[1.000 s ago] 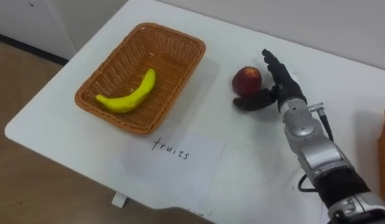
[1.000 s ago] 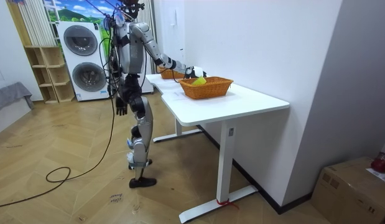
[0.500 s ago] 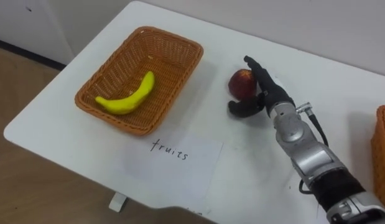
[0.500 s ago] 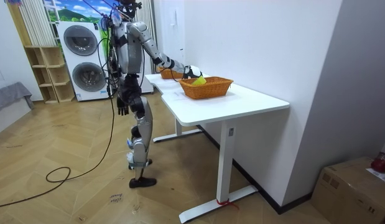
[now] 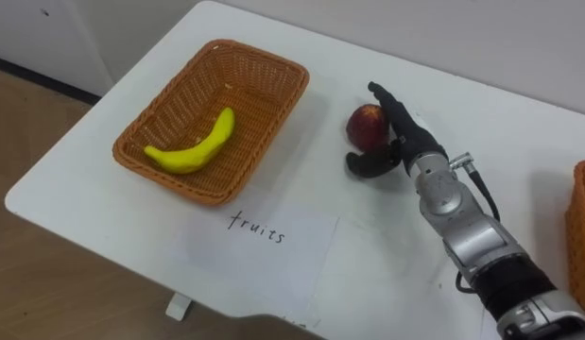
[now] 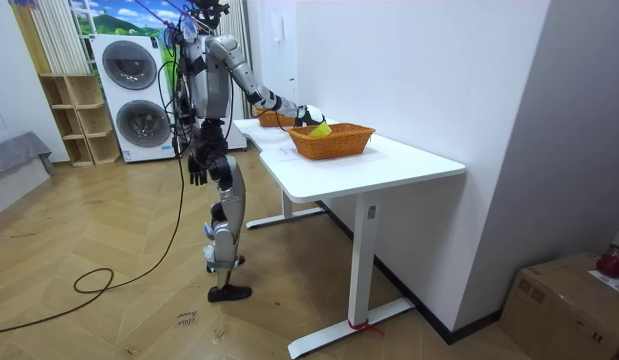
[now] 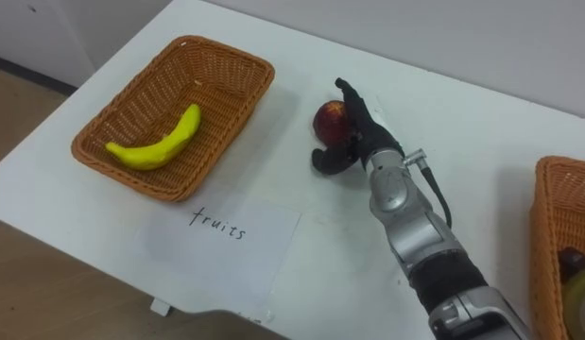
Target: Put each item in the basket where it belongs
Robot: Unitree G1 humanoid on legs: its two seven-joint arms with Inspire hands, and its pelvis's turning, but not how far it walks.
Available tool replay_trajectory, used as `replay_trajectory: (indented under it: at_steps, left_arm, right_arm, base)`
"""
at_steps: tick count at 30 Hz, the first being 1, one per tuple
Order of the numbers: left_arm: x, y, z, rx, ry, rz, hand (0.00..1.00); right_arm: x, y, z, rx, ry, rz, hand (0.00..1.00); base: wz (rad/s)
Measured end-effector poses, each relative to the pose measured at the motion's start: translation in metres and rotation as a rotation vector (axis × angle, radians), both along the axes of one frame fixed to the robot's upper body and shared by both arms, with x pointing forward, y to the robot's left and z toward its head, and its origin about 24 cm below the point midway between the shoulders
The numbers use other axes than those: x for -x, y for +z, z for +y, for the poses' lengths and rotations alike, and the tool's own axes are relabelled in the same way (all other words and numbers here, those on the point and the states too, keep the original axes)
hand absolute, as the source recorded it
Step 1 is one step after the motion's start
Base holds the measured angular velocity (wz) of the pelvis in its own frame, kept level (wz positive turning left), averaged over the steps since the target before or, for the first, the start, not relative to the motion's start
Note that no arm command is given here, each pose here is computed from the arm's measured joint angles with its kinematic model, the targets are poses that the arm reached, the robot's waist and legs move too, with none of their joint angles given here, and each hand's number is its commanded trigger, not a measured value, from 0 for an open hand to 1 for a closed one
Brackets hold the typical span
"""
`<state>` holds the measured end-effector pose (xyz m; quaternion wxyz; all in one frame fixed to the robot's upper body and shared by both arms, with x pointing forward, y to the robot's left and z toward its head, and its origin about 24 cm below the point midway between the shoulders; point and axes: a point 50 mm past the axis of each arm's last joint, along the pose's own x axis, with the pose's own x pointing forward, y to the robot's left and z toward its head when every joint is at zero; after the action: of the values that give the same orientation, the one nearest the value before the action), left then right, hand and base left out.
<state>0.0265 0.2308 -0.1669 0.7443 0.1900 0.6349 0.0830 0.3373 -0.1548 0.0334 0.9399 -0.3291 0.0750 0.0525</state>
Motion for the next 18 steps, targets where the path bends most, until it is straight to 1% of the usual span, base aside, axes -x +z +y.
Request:
replay_trajectory:
  at_steps: [18]
  left_arm:
    - [-0.0006, 0.0005, 0.0003, -0.001, 0.0, -0.007, 0.0]
  right_arm:
    - [-0.0003, 0.0009, 0.0003, -0.016, -0.002, -0.001, 0.0]
  base:
    - [0.0]
